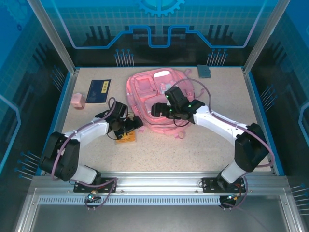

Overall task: Pack the student bag
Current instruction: Move the book to the middle-left of the table, then pick up the book from the middle-left of the table.

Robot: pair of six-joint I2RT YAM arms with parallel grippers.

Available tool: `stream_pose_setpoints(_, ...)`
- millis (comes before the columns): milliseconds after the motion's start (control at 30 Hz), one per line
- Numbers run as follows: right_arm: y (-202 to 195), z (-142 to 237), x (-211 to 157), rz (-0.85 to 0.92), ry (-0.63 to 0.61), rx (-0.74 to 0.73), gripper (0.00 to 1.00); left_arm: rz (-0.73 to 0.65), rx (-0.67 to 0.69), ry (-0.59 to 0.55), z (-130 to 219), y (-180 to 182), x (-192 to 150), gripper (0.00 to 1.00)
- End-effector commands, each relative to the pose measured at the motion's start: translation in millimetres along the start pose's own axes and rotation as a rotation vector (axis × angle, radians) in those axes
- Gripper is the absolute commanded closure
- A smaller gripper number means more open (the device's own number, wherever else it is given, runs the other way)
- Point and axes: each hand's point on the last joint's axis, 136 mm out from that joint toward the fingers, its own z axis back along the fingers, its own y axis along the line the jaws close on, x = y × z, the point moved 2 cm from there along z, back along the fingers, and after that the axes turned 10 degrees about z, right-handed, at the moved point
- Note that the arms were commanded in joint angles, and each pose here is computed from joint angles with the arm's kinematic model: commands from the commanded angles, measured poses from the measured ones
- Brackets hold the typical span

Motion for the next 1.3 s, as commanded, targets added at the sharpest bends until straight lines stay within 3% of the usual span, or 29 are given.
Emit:
stream_pose_setpoints(0,23,-7,-7,0.077,0.04,-0.001,0.15,0.019,0.008,-0.008,27,0,0,0.01)
stream_pose_setpoints(200,71,-31,-30,0.199,0.113,0.031,0.24,0.1,0.018,-0.115,50,25,35,0.01)
stream_pose_setpoints(433,99,-74,-48,0.296,0.222,0.01,0.39,0.211,0.028,-0.152,47,60,50,0.03)
stream_pose_setpoints(900,91,-136,-69,0.337,0.369,-0.077,0.62,0.26,0.033,-0.101,23,80,45,0.21)
stream_pose_setpoints(1267,56,-155,-91,0.225,0.471,-0.086,0.65,0.239,-0.047,0.013,7,65,39,0.18)
